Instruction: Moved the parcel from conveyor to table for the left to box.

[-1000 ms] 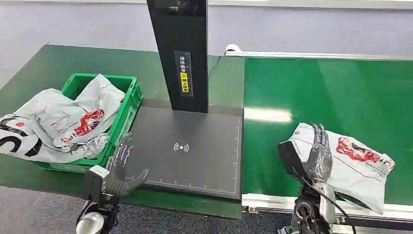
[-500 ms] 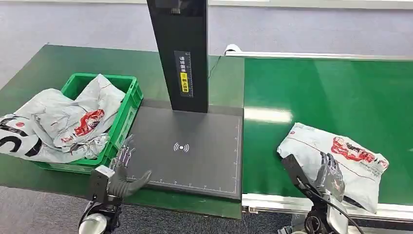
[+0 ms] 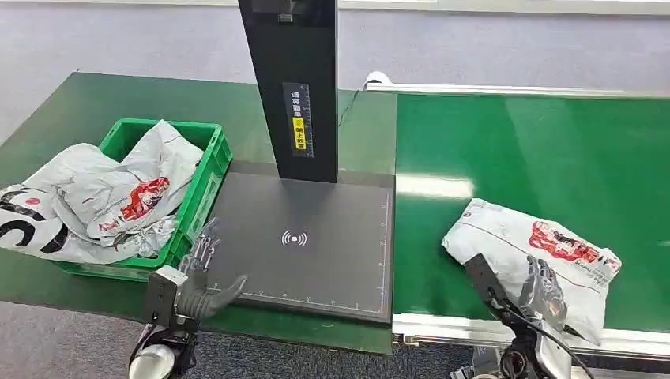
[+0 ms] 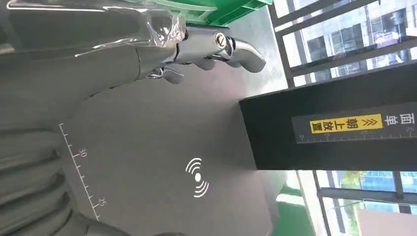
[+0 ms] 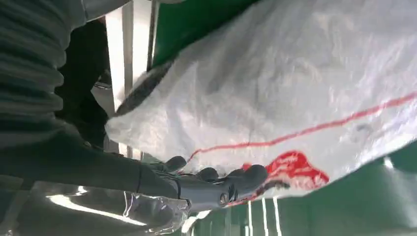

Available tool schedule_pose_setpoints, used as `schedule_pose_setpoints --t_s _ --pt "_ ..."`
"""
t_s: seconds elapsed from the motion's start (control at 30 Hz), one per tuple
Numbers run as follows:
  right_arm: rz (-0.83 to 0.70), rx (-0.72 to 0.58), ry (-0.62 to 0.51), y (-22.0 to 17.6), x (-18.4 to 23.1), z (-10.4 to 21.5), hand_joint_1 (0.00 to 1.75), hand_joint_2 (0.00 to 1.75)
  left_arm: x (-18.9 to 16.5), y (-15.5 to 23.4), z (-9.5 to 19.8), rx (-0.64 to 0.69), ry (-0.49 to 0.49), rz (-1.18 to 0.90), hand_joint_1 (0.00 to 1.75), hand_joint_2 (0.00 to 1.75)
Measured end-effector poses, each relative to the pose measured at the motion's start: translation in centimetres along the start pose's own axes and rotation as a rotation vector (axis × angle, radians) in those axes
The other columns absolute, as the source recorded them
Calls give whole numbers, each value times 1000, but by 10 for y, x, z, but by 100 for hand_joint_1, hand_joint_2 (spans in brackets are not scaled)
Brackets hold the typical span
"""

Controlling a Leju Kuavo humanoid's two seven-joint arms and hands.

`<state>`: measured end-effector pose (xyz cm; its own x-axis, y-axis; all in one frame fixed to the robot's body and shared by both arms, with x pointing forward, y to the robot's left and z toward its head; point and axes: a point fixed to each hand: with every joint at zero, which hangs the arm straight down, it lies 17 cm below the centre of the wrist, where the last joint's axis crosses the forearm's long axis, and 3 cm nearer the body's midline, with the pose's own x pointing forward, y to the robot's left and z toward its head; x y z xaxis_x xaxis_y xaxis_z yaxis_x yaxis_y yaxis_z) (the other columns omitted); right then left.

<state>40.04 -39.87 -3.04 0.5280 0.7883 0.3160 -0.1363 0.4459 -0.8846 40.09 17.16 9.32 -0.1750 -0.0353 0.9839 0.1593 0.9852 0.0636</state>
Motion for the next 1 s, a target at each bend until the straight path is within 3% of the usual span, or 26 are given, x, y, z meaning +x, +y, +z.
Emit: schedule_pose_setpoints --t_s 0.3,0.6,0.63,0.77,1.0 --pt "48 38 56 -11 -25 -32 0 175 1 0 -3 -5 -4 1 0 175" --pt "76 218 24 29 -31 -39 3 175 2 0 -9 -7 -7 -2 0 175" --pt "63 237 8 33 -27 -39 171 175 2 1 -10 -7 -5 -3 0 175" --pt "32 304 -59 45 -10 -37 175 175 0 3 -9 -3 -3 -6 0 175" --pt "36 313 -106 43 8 -40 175 175 -3 4 -6 -4 5 -11 0 175"
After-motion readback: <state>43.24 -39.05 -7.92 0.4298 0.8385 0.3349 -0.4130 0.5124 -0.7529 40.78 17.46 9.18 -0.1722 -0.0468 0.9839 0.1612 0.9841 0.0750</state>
